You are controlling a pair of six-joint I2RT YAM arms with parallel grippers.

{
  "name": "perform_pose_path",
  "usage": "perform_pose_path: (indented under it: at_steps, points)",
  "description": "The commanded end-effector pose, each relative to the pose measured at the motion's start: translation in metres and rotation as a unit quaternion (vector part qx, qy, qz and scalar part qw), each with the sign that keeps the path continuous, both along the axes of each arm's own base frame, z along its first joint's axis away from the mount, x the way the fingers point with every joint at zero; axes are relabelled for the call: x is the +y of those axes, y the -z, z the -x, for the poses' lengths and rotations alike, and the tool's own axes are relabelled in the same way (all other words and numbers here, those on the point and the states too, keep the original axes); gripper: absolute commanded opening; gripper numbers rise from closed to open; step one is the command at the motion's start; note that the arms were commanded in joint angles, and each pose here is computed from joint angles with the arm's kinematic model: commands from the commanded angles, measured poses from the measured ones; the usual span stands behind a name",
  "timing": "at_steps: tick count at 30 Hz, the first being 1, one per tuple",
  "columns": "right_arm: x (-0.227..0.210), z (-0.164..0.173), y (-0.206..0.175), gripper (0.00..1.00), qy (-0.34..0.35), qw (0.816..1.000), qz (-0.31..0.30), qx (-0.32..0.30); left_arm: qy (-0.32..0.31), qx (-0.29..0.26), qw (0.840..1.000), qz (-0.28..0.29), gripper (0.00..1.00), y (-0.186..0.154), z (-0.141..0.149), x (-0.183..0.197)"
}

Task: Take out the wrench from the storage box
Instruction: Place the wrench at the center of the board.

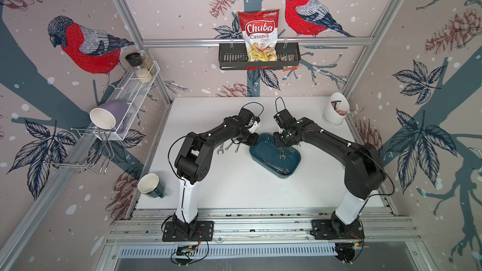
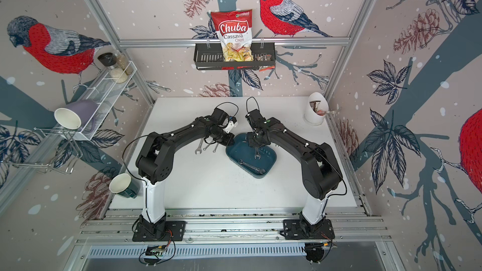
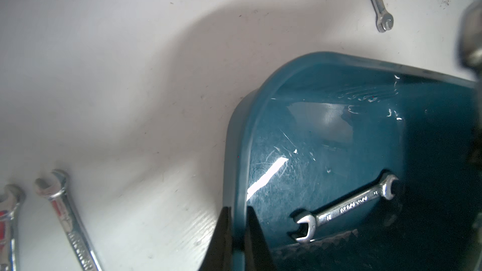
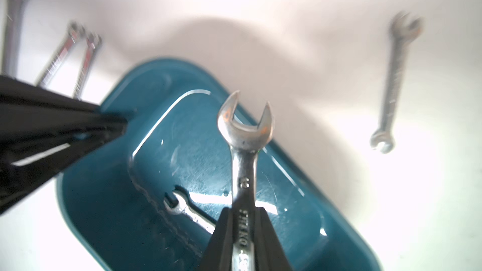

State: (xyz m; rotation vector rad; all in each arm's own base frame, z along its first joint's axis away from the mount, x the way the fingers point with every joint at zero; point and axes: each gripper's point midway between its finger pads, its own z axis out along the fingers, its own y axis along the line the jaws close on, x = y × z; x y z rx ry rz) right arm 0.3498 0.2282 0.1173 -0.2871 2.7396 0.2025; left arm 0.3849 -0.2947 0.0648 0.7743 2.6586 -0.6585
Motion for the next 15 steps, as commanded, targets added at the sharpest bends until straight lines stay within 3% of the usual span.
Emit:
perform_pose_path:
  at_steps: [1, 15]
  points:
    - [-0.020, -0.007, -0.016, 0.16, 0.005, 1.000, 0.016, -0.011, -0.003, 0.007, 1.000, -0.007, 0.10, 0.001, 0.003, 0.002]
    - [-0.121, -0.075, -0.023, 0.17, 0.083, 0.995, 0.034, -0.040, 0.001, 0.013, 1.000, 0.000, 0.10, -0.001, 0.005, -0.001]
